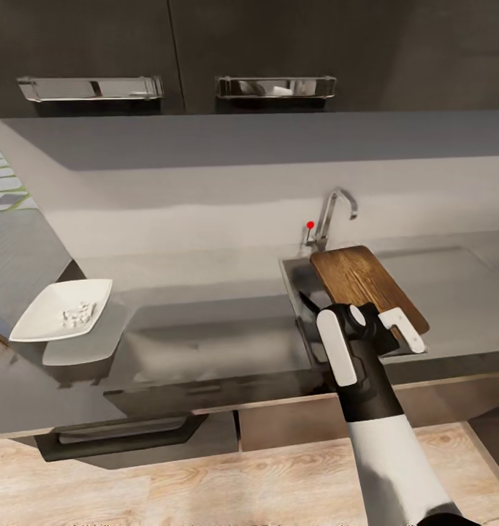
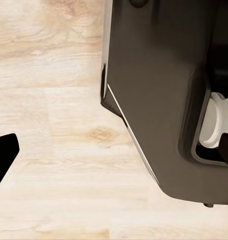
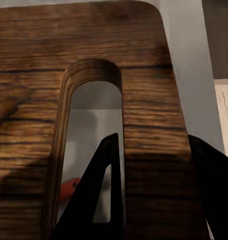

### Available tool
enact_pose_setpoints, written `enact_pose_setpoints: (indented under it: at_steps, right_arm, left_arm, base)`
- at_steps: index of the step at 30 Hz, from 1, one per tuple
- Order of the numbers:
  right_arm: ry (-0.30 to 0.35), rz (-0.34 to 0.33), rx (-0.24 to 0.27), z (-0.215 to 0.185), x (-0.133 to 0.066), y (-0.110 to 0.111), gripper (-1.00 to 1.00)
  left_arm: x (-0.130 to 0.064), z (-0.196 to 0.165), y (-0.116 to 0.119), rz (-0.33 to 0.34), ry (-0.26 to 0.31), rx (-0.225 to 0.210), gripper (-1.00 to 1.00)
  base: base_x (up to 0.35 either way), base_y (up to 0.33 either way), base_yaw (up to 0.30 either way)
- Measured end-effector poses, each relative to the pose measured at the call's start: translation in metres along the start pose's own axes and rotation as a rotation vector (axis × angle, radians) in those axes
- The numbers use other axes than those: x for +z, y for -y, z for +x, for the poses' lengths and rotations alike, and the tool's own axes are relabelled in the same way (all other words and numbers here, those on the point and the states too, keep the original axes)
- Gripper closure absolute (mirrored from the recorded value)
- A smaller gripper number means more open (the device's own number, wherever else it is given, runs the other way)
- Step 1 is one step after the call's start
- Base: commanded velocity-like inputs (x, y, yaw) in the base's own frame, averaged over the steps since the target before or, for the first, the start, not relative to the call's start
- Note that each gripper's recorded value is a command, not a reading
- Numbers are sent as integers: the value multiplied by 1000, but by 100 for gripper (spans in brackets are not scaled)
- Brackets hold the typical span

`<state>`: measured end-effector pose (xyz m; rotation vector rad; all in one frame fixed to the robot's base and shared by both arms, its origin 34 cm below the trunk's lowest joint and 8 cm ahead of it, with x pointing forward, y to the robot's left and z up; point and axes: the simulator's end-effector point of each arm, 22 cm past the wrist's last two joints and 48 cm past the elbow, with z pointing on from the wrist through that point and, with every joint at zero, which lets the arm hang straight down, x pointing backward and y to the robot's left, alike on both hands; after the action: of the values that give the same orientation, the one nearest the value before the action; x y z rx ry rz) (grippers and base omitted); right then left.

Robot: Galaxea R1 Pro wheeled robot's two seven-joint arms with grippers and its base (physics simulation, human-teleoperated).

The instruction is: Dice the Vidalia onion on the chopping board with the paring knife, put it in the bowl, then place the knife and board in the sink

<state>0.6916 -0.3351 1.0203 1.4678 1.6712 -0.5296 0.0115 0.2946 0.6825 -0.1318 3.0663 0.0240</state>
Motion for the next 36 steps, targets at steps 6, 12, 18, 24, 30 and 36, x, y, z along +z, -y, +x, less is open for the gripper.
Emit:
enact_pose_setpoints:
  at_steps: [6,12,18,24,30,36]
  right_arm:
    - [-46,12,-16,19,5,2,100]
    - [-56,18,-22,25,8,3,100]
    - [-58,24,-29,29,11,5,100]
    - [-60,29,-36,33,14,6,100]
    - [-64,41,-49,40,18,9,100]
    - [-73,63,-67,52,25,16,100]
  left_arm:
    - [-1,3,0,-1,-9,0,-100]
    - [-2,6,-1,-2,-19,0,-100]
    - [-4,9,-1,-3,-29,1,-100]
    - [-5,12,-1,-3,-38,1,-100]
    - [-6,15,-1,-4,-48,1,-100]
    - [-7,18,-2,-4,-59,1,-100]
  base:
    - [172,142,0]
    - [22,17,0]
    - [145,1,2]
    - [178,0,50]
    - [42,0,60]
    - [1,0,48]
